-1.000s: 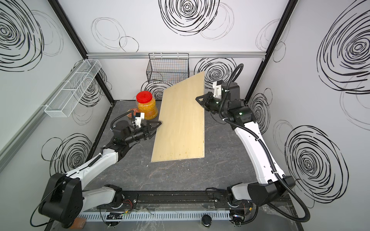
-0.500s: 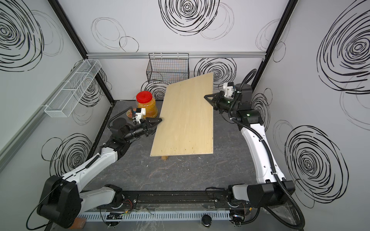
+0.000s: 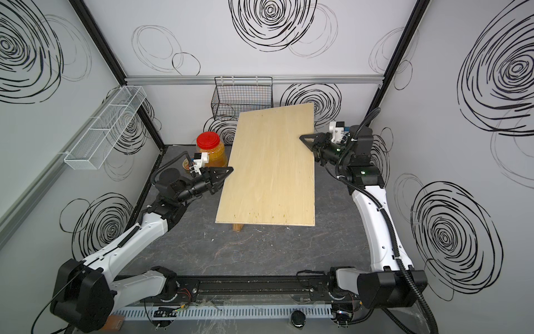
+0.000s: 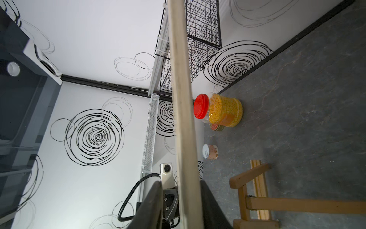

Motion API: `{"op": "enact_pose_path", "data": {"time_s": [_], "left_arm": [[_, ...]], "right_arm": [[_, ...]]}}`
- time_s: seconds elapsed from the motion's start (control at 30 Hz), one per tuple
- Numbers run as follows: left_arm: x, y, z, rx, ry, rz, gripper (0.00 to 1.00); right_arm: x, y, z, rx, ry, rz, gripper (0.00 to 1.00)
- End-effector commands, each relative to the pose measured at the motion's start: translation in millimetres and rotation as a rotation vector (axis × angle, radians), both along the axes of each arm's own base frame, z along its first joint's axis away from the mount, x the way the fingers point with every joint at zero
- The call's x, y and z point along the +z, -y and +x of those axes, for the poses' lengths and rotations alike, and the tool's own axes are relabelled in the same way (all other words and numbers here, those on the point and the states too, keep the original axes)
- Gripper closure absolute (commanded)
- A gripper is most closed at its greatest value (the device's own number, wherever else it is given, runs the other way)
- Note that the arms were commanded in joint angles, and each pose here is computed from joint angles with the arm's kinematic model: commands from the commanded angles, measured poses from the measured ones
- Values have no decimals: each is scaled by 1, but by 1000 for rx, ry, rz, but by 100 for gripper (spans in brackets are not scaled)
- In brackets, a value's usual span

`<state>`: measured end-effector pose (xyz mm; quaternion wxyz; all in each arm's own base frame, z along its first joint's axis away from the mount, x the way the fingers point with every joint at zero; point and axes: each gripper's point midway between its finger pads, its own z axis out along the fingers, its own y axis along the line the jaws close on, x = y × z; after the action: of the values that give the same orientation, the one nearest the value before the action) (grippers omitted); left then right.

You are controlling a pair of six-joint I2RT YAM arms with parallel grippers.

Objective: Disassemble the easel
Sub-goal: Place the drawing board at the center of the board.

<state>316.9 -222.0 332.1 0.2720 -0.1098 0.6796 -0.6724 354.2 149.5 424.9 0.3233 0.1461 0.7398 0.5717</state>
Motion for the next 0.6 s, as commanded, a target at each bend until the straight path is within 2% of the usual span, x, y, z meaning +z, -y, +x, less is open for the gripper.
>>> {"op": "enact_pose_path", "data": {"time_s": [0.0, 0.1, 0.2, 0.27, 0.37, 0.57], "left_arm": [[48, 8, -14, -19, 170, -45, 91], [40, 9, -11, -12, 152, -24, 90], [38, 11, -12, -13, 150, -16, 84], [40, 14, -14, -23, 155, -12, 78], [42, 20, -15, -40, 164, 3, 62], [42, 25, -17, -49, 172, 40, 38]], "right_arm": [[50, -16, -33, 107, 153, 56, 65], [55, -15, -38, 100, 171, 48, 84], [65, -12, -44, 86, 198, 39, 100], [74, -10, -49, 75, 221, 38, 100], [95, -4, -58, 48, 274, 36, 100], [142, 9, -89, -16, 396, 9, 100]]}}
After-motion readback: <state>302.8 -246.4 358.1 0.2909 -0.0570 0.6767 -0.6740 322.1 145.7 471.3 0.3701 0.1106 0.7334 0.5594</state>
